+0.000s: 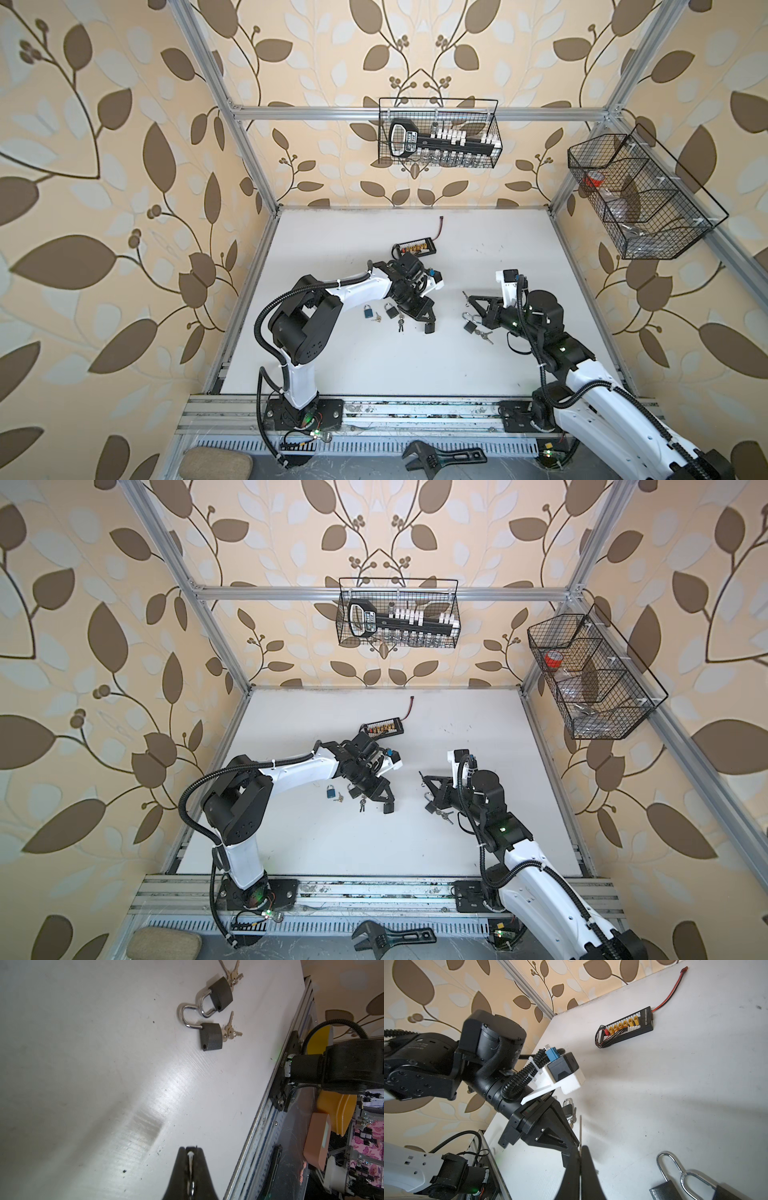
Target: Lock with the key
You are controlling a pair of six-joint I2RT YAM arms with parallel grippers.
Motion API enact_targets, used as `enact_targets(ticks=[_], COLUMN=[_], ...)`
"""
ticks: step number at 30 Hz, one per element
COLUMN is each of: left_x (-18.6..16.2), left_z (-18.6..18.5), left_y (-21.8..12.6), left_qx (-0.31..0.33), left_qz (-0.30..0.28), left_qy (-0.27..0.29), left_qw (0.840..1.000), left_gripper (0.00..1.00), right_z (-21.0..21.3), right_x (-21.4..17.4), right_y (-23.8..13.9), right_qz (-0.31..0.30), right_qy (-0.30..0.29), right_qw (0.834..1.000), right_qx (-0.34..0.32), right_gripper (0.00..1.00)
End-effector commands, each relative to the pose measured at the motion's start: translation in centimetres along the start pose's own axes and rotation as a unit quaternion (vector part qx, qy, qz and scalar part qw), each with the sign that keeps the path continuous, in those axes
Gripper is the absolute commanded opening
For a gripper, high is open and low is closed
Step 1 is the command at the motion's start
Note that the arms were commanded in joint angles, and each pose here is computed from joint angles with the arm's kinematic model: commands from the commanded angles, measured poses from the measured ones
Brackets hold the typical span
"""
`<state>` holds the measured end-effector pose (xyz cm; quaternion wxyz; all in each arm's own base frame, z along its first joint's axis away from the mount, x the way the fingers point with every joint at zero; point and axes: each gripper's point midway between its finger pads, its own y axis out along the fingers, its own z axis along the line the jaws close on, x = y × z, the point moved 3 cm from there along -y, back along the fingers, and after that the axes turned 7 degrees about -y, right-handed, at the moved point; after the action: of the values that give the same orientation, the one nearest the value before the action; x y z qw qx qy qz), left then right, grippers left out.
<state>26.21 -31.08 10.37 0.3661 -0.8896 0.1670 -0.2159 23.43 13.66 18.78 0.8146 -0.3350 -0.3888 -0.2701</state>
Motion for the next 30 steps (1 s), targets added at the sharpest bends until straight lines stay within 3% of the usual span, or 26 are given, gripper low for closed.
enact_targets(ticks=[1,21,30], left_x=[1.6,3.6,3.3], left_z=[0.4,3.9,4.6], left_y=[-2.1,-1.6,-0.6], left_qx=[-0.003,0.035,0.031], left_qz=[-0.028,-0.051,-0.042], left_qy=[0.02,-0.001,-0.005], left_qw=[0.999,0.998,0.999], left_gripper=[0.0,0.0,0.05], right_z=[0.0,0.3,0.3], right_x=[-0.4,-0.6,-0.6], right_y=[-0.2,-0.6,-0.4], right_qz=[0.006,0.009,0.014], right_qy=[-0.002,-0.008,-0.007], right_qw=[1.0,1.0,1.0], right_qx=[0.002,0.006,0.011], right_gripper=[0.0,0.0,0.0])
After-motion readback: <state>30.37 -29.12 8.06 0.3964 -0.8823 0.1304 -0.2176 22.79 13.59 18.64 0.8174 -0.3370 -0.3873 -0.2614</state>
